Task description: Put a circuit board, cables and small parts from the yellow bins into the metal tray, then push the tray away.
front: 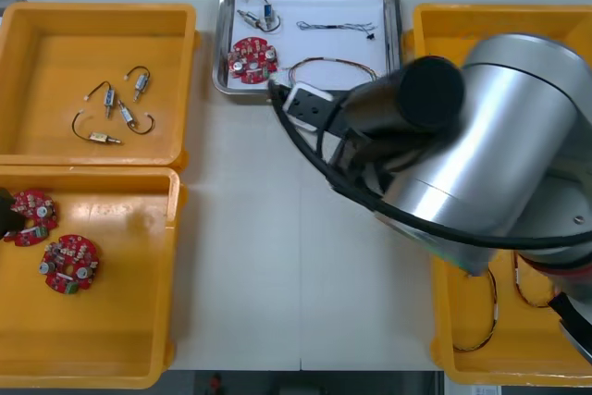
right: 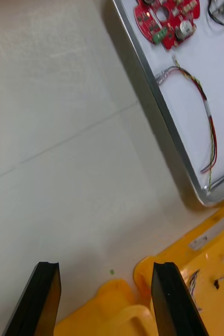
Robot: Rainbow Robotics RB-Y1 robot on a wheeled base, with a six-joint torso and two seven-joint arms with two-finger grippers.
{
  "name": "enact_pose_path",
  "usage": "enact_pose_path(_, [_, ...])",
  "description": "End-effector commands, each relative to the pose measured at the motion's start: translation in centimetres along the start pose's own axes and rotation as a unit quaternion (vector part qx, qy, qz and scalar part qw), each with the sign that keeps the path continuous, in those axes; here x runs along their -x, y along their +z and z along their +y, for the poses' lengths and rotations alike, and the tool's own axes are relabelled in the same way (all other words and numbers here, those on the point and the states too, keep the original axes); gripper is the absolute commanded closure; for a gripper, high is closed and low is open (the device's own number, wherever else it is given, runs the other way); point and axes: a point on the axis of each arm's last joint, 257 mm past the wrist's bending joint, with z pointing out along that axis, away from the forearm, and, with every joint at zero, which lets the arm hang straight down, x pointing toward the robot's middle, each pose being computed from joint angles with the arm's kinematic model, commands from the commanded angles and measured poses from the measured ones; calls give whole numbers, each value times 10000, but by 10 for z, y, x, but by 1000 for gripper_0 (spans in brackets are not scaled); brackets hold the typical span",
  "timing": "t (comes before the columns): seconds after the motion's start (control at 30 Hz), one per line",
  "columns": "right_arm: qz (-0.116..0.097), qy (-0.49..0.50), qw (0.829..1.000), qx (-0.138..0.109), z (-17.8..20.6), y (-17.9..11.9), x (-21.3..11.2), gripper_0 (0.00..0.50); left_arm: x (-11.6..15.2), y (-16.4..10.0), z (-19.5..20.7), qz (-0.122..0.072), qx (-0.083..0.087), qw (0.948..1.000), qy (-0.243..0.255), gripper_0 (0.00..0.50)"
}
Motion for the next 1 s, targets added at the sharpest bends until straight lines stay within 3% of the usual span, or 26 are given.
enact_pose_path(0.03, [98,992,9950,-42,-23,-10,-43,0,-1,-11,15,-38,235,9990,384,0])
enact_pose_path(0.3, [306,2476,9683,118,-58,-20,-101,0,-1,-11,15,-38,235,9990,384,0])
enact_pose_path(0.4, [410,2950,9546,64,-72,-25,-128,0,-1,-11,15,-38,235,9990,384,0])
enact_pose_path(0.73, [939,4007,9102,-456,-103,-41,-224,0,-1,-11,15,-38,235,9990,384,0])
enact_pose_path(1.0, [1131,4395,8899,-463,-104,-49,-261,0,-1,-11,15,-38,235,9990,384,0])
